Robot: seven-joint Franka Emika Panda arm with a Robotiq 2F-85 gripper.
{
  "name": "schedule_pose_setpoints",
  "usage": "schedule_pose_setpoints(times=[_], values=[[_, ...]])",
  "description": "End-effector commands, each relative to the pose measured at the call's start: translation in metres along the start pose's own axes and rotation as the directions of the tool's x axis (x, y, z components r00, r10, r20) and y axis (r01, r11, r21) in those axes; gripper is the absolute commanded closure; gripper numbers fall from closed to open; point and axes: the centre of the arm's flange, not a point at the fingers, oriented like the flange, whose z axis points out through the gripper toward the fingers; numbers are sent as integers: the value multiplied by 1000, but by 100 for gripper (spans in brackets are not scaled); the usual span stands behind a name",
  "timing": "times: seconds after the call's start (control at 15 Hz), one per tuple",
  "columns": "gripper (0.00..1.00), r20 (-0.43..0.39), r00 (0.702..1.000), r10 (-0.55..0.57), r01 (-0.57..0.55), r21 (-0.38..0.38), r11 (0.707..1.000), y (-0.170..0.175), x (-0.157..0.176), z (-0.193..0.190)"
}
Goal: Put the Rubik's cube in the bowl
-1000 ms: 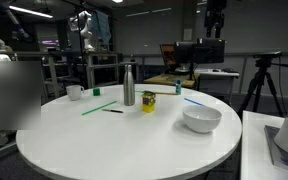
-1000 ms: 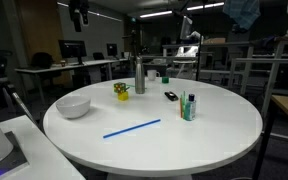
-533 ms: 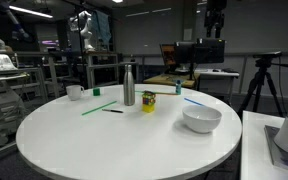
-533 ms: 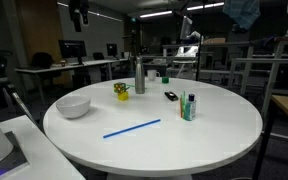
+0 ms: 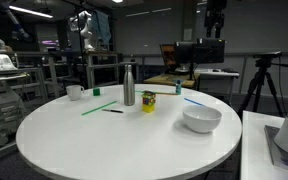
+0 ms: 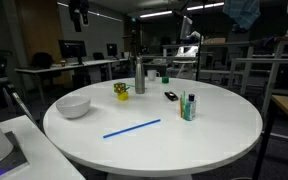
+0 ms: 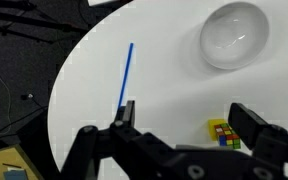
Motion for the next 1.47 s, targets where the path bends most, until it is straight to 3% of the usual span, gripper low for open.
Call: schedule_pose_setpoints(times=[0.0,0.4,0.8,1.4], values=[[0,0,1000,0,0,0,1000,0,0,0],[0,-86,996,-40,42,30,999,5,13,12],[0,-171,982,-77,81,17,997,3,58,32],[0,-168,975,-148,152,16,988,-62,134,47]])
